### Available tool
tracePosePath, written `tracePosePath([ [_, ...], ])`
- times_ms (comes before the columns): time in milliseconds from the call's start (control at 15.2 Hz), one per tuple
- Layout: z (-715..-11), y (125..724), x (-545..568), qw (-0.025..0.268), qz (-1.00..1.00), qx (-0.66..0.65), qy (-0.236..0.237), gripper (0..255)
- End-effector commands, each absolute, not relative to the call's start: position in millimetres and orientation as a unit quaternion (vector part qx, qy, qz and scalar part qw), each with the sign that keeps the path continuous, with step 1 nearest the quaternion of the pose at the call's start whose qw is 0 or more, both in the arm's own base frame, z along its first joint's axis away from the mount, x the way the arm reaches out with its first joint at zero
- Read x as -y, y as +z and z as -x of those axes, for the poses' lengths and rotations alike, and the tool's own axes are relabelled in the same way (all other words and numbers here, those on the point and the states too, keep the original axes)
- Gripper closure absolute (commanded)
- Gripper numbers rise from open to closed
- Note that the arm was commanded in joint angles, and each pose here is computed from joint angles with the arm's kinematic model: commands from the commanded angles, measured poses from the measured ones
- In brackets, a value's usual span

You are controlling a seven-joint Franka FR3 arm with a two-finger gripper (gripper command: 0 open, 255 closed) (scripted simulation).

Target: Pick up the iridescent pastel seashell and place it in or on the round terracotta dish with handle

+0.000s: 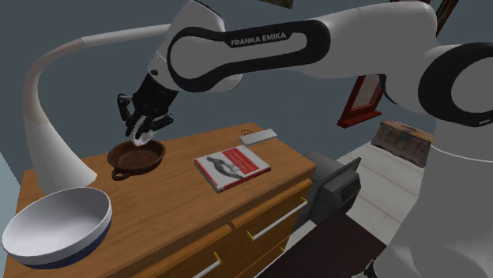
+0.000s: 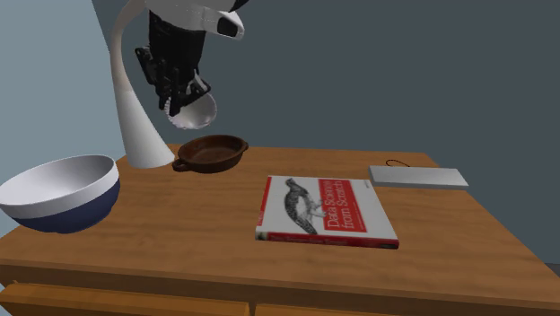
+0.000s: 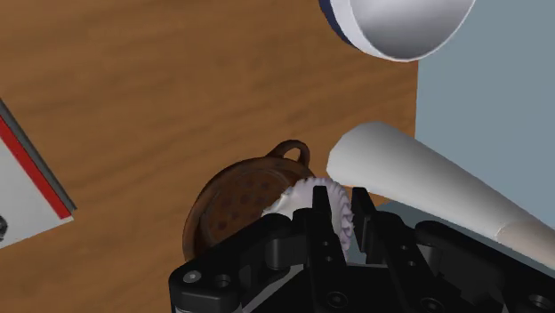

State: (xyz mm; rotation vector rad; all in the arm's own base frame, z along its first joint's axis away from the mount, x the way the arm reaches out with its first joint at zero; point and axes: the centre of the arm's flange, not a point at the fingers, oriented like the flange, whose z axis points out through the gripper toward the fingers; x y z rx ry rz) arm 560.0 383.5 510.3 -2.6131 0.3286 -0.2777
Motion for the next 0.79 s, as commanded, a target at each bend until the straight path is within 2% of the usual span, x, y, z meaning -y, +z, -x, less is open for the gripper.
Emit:
tracePosePath([
  [0, -586, 511, -383, 0.244, 0.957, -0.120, -0.102, 255],
  [330, -650, 518, -388, 0.244, 0.957, -0.120, -0.102, 255],
  [726, -650, 486, -388, 0.244, 0.957, -0.120, -0.102, 255],
])
